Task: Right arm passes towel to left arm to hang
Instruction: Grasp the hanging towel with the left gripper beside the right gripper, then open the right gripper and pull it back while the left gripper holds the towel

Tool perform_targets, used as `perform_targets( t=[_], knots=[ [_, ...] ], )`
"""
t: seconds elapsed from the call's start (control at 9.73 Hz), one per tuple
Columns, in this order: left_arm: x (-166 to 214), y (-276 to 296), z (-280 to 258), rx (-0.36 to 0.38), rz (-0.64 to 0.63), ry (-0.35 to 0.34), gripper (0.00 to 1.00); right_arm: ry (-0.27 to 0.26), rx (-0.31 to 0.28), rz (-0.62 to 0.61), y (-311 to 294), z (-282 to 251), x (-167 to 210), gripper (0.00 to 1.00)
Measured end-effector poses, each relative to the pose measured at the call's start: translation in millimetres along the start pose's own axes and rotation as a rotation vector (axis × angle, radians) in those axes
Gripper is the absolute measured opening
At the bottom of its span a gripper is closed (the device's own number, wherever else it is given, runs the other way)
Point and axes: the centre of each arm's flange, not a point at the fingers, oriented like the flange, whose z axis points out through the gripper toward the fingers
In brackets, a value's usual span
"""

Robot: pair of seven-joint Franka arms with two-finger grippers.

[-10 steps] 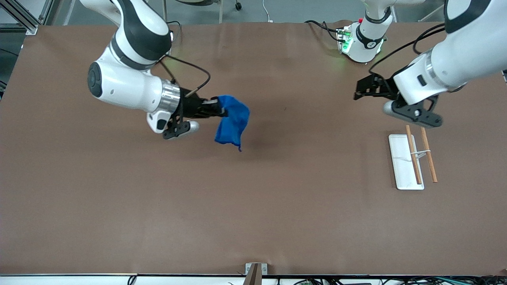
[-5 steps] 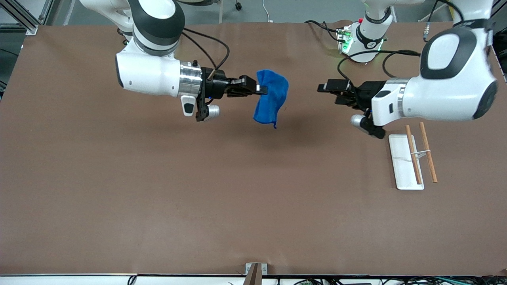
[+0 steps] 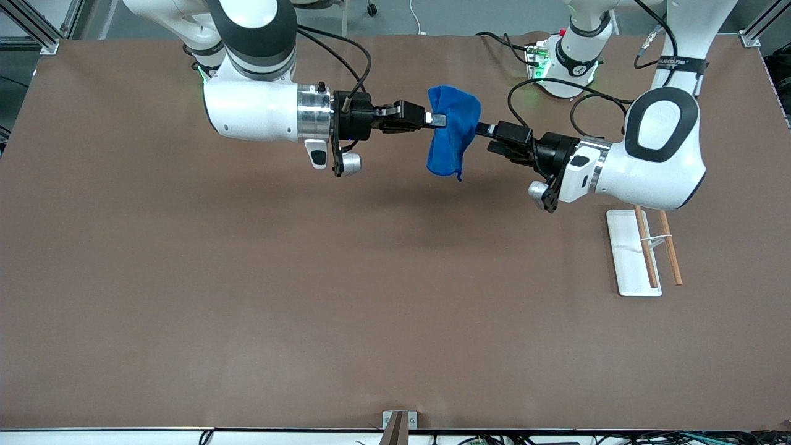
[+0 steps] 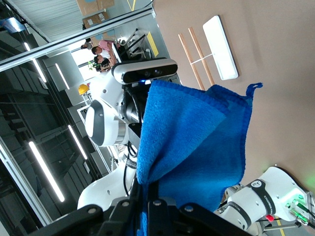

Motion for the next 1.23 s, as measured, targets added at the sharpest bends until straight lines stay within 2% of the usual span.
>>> perform_targets(
  t=[0.21,0.51,0.82,1.03,1.23],
  knots=[
    [-12.4,-12.2,-6.5,-0.155,-0.001,0.069,1.00,0.003,0.000,-0.001,0.4,3.2,-1.2,0.07],
    [-35.8,-33.7,7.8,-0.255,0.020,0.112,1.00,0.003,0.000,0.000,0.5,3.7,-1.1,0.07],
    [-48.4,-45.3,15.7,-0.400,0.029,0.195,0.98,0.007,0.000,-0.001,0.7,4.4,-1.3,0.07],
    [-48.5,-47.3,17.5,-0.437,0.016,0.212,0.96,0.012,-0.002,-0.003,1.0,7.4,-3.5,0.07],
    [-50.5,-52.4,25.2,-0.444,0.000,0.205,0.94,0.011,-0.003,-0.004,1.2,9.4,-5.2,0.07]
  ],
)
